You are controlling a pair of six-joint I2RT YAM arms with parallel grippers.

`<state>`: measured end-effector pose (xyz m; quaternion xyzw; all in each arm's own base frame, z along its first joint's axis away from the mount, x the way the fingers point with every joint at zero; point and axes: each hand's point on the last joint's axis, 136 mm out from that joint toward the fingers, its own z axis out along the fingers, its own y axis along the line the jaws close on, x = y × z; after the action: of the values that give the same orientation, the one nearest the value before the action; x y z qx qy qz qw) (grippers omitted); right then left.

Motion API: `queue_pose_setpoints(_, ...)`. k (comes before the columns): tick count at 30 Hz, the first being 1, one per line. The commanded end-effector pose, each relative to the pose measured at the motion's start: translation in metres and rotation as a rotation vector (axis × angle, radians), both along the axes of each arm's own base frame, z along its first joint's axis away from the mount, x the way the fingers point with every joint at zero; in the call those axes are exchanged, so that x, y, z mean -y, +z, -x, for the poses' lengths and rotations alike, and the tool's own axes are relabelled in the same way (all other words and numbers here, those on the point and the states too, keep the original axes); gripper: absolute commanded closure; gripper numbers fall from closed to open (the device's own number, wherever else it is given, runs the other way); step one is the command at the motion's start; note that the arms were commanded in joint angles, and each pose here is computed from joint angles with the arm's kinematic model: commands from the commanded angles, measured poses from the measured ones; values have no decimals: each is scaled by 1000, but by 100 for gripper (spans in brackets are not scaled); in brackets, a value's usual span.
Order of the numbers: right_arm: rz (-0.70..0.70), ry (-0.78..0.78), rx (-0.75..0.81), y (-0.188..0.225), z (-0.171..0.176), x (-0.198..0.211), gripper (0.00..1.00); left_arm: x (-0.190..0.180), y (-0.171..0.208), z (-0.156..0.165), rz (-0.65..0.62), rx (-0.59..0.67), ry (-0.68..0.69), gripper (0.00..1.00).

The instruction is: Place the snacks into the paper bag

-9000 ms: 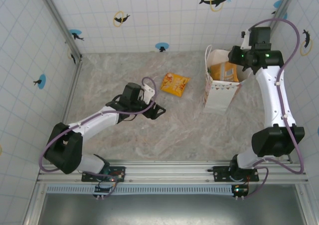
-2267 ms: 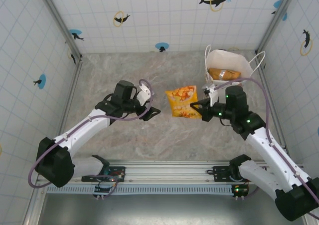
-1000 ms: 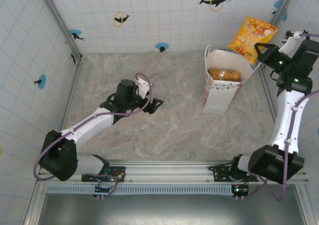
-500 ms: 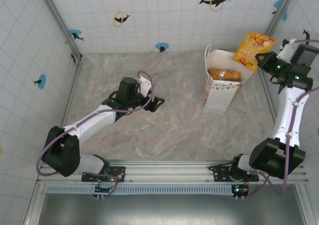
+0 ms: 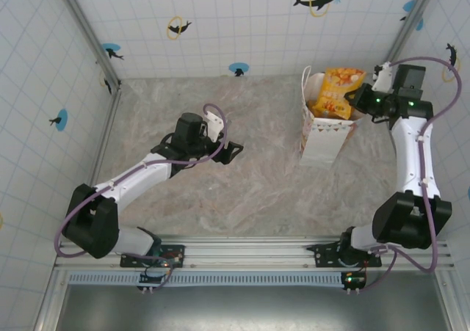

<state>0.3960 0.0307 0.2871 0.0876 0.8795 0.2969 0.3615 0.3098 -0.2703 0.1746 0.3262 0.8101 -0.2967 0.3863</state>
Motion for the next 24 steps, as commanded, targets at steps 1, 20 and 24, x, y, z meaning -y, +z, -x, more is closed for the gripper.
queue_pose_setpoints(1,26,18,-42,-2,6,-7,98,2,10,0,5,17,-12,7)
queue_pose_setpoints(20,144,37,-87,7,28,-15,100,2,9,2,0,20,-22,7)
queue_pose_setpoints(24,148,43,-120,1,32,-15,100,2,9,2,-2,22,-25,7)
